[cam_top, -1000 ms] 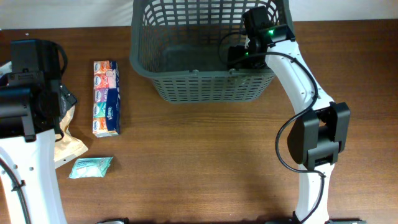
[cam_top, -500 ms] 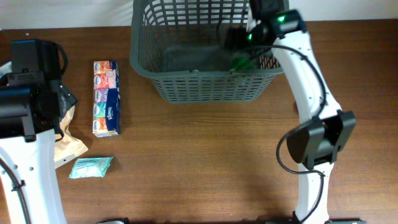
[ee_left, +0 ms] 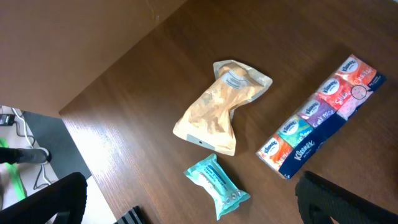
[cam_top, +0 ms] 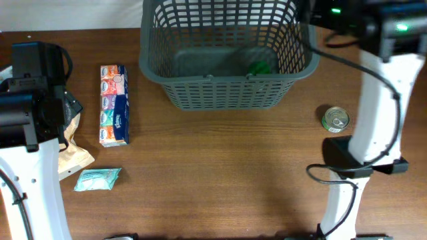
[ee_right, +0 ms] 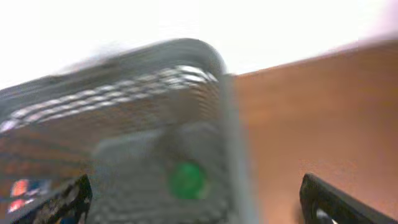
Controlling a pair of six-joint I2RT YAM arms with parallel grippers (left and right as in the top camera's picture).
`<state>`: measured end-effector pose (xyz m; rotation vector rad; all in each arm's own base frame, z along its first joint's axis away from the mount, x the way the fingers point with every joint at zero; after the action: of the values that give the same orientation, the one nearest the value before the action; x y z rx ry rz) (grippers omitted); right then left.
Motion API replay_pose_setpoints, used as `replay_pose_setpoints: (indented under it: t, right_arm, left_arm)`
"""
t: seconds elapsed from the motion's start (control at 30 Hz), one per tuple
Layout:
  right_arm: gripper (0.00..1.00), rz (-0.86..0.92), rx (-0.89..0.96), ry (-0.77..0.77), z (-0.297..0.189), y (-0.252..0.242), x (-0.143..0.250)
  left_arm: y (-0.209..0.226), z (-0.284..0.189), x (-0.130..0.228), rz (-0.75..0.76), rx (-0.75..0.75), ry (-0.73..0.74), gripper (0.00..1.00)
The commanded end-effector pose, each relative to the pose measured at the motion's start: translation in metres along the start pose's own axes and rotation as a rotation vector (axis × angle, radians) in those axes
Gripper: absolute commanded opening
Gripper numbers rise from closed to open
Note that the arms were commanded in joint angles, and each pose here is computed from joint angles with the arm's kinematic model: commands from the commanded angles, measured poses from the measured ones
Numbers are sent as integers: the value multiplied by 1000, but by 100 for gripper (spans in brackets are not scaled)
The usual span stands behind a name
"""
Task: Pack container
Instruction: 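Move the right gripper back toward the tuna can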
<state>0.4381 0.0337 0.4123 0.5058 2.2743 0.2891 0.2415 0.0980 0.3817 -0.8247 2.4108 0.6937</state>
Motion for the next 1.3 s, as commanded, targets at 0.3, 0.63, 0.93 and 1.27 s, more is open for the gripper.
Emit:
replay_pose_setpoints:
  t: [0.3, 0.63, 0.93, 1.27]
  right_arm:
    - [99, 191, 81, -10, -23, -76, -24]
    - [99, 198, 464, 111, -60, -142, 24]
    - [99, 133, 591, 273, -75, -182, 74]
    - [99, 66, 566, 255, -50, -183, 60]
  left_arm:
    - [-1, 2, 0, -10, -1, 6, 100]
    - [-1, 2, 0, -11, -1, 7, 100]
    - [-1, 2, 0, -10, -1, 6, 100]
    - [-1, 2, 0, -10, -1, 6, 100]
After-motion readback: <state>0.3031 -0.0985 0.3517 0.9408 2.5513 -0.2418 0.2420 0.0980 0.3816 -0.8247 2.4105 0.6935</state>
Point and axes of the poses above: each gripper's point midway between its finger pads, its own z axis out along the fingers, its own y axis along the line the jaws close on, x = y × z, the point moved 4 cm from there along -z, back along the fingers, and after that the axes turned 10 degrees about z, right-handed, at the moved point
